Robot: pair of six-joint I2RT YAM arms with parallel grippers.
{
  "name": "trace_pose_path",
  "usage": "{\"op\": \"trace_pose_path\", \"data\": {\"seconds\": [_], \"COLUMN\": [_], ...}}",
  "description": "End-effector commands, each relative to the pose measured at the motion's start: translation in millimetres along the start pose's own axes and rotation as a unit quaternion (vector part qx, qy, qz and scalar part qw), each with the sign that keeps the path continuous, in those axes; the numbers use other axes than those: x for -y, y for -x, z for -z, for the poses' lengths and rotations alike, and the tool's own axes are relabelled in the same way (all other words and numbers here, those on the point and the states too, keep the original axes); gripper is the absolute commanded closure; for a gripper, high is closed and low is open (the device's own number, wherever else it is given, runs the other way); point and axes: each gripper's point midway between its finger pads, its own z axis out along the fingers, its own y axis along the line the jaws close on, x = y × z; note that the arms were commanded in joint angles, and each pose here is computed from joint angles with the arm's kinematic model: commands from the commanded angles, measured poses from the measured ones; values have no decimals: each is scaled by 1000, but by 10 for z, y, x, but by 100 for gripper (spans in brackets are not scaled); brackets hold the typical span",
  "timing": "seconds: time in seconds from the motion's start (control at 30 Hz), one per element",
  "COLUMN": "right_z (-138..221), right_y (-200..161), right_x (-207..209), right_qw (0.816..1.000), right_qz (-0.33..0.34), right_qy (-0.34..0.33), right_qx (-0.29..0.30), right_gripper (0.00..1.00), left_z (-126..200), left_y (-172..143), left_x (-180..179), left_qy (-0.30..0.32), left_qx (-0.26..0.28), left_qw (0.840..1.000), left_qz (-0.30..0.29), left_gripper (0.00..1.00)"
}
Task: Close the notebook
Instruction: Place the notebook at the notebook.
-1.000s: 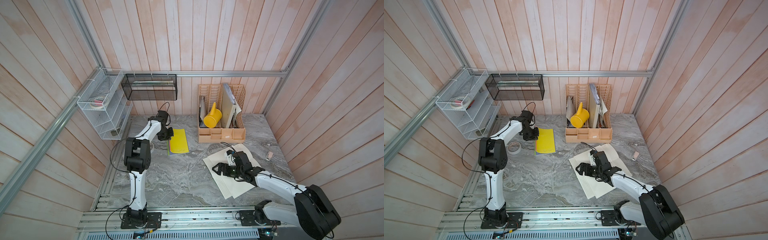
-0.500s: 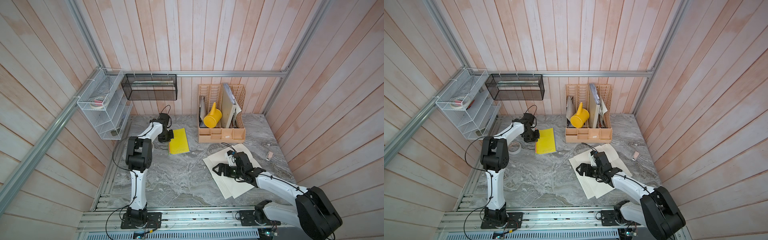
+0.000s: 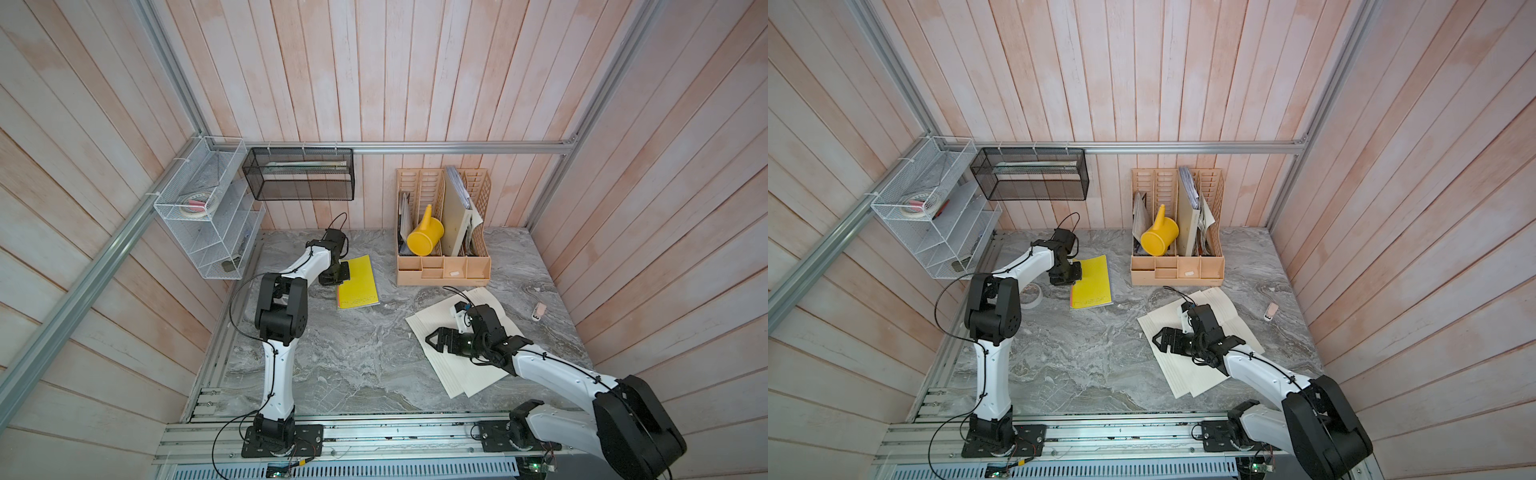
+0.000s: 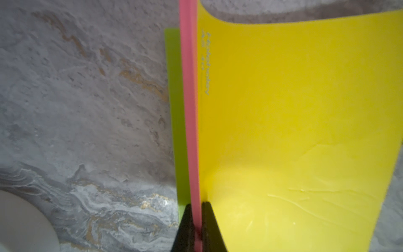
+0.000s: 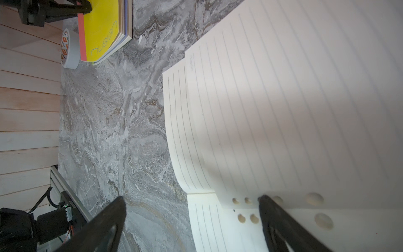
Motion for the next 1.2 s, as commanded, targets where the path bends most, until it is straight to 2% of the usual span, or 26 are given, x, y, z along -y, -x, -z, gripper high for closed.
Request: {"op": "trace_pose_path", "data": {"seconds": [0.0, 0.4, 0.7, 0.8, 1.03, 1.17], "right_z": [-2, -2, 18, 24, 24, 19], "right_y": [-80, -109, -116, -118, -116, -97], "right_x": [51, 23, 25, 20, 13, -27], "right_qw": [1000, 1000, 1000, 1000, 1000, 1000], "right_qz": [-7, -16, -18, -18, -21, -20], "right_qy": [-3, 12, 11, 12, 15, 22], "right_qx": [-11, -10, -8, -8, -6, -7], "right_gripper": [4, 4, 4, 3, 4, 4], "left_z": [-495, -533, -237, -199, -87, 82], "left_y": [-389, -465, -255, -244, -282, -235], "left_x": [-384, -406, -79, -25, -131, -184], "left_qy": [90, 100, 13, 4, 30, 42], "left_qx": [-58, -67, -35, -37, -39, -15], "left_qw": [994, 993, 999, 999, 999, 999], "left_qz": [3, 3, 4, -3, -8, -11], "left_gripper": [100, 100, 100, 86, 71, 62]}}
